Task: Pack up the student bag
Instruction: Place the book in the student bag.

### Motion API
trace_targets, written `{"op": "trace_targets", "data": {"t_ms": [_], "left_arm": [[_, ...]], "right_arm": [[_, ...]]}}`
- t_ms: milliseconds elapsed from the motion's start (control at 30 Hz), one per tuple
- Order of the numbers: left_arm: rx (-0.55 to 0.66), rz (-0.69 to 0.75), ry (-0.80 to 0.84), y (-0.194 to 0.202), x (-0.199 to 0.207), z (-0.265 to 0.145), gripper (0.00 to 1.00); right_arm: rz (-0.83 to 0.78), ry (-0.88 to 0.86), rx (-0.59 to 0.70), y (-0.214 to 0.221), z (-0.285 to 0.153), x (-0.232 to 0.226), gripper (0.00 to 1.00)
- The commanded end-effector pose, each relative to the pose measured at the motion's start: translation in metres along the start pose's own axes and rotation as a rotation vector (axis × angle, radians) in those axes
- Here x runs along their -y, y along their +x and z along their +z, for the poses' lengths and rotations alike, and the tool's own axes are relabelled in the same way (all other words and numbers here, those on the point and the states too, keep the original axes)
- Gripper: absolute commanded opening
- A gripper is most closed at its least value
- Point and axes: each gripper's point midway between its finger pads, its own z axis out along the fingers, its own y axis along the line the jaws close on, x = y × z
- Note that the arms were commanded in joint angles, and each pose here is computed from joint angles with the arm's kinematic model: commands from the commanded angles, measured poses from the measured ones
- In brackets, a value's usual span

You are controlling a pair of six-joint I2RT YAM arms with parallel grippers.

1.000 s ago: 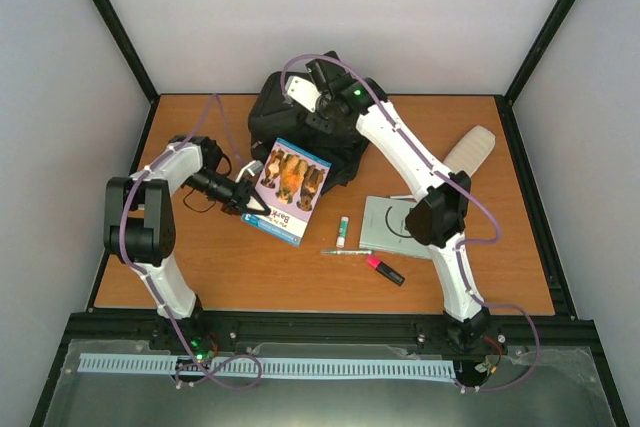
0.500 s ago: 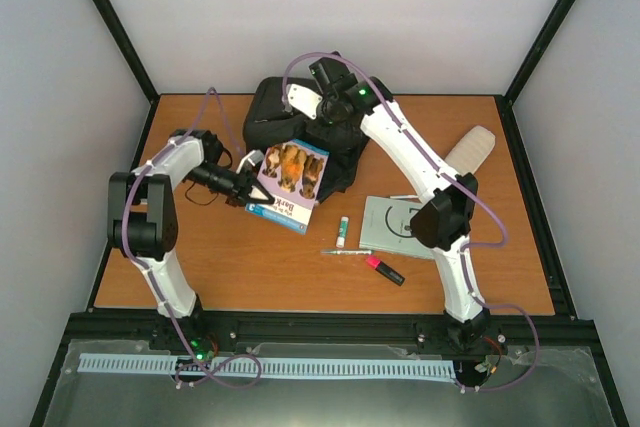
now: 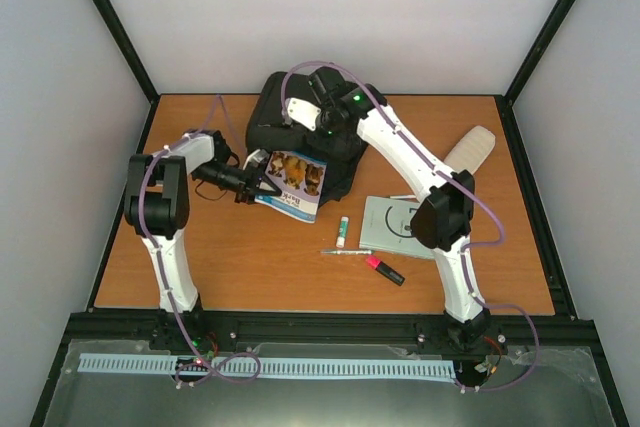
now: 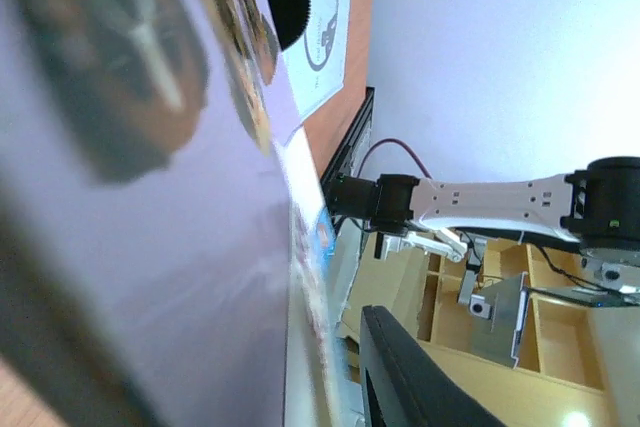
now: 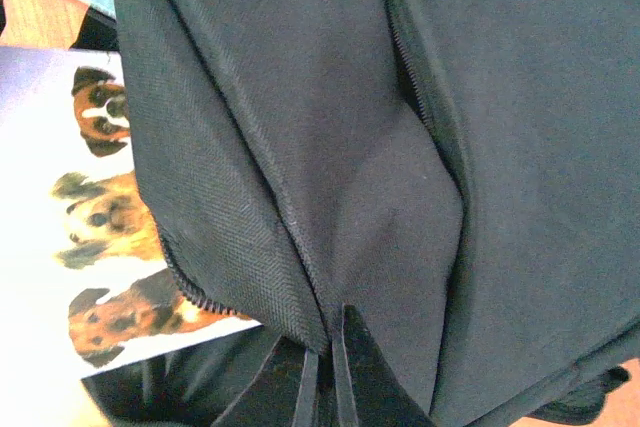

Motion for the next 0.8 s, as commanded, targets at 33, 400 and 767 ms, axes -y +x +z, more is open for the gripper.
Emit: {"op": "trace_targets", "data": {"t_ms": [33,400,767], "left_arm": [[0.02,-0.013,-0.079,-0.007,-0.009,-0.003,0.4],[0.06,0.01,-0.56,0.037,-0.047,-0.034,0.61],[0.169,0.564,-0.745,-0.011,0.023,-0.074,0.55]], "right_arm": [[0.009,0.035,0.02,-0.002,-0.02,0.002,0.03],[0.175,-0.085,0.006,0.033,-0.026,-0.011,0.39],[0.451,-0.196,0.075,0.059,-0.061,-0.031,0.38]]}}
